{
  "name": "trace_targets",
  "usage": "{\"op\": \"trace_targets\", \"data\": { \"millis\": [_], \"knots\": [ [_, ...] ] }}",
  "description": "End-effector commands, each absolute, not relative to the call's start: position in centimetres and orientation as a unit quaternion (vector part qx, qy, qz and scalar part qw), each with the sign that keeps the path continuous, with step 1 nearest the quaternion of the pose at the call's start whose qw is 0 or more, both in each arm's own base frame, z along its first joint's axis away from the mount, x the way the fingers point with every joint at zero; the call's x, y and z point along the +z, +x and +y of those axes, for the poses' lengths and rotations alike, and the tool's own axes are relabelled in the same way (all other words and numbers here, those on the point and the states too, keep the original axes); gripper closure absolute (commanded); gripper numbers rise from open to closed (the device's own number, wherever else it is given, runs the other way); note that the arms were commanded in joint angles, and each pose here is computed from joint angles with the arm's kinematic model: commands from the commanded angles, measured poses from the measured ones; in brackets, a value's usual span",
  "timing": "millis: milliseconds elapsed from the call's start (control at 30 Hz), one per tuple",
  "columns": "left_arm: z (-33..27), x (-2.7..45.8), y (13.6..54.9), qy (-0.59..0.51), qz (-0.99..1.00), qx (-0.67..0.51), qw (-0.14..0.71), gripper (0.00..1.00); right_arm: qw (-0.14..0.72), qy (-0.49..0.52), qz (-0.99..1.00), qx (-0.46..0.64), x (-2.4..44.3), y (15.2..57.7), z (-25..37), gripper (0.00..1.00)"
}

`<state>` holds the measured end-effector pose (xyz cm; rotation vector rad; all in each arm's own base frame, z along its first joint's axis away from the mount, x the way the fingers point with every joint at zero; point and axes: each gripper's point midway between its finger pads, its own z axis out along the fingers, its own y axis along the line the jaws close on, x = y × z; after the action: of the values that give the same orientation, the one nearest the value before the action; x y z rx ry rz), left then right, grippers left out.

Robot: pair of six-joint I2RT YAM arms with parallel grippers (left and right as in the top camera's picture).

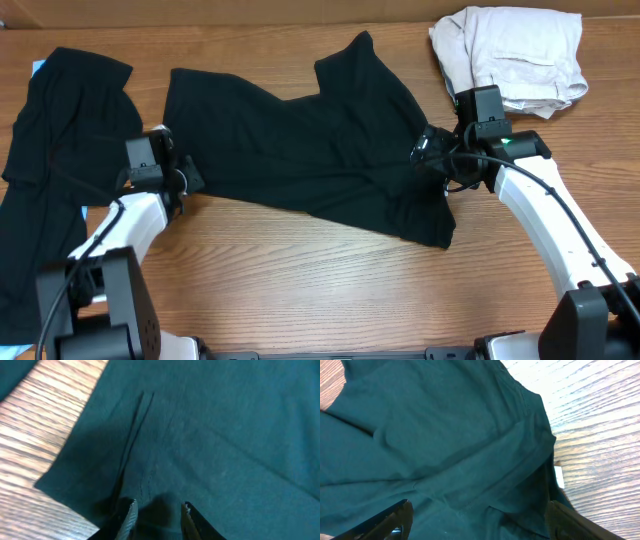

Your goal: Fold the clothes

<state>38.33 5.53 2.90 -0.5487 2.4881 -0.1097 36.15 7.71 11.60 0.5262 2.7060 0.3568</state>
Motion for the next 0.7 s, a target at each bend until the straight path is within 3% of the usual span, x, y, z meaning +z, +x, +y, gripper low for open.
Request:
{"op": "trace_targets", "data": {
  "millis": [0, 333, 667],
  "knots": [
    [5.9, 3.2, 39.0, -0.199, 0.932, -0.036, 0.3, 0.67, 0.194, 0.18, 0.955, 0.135, 12.7, 36.6, 7.9, 0.12],
    [6.8, 3.3, 38.9, -0.206, 0.93, -0.011, 0.303, 0.48, 0.195, 0.18, 0.955, 0.135, 12.7, 36.7, 7.9, 0.12],
    [6.8, 2.2, 38.8, -0.168, 0.942, 0.004, 0.292, 0.52, 0.195, 0.18, 0.955, 0.134, 12.7, 36.6, 7.9, 0.12]
  ]
}}
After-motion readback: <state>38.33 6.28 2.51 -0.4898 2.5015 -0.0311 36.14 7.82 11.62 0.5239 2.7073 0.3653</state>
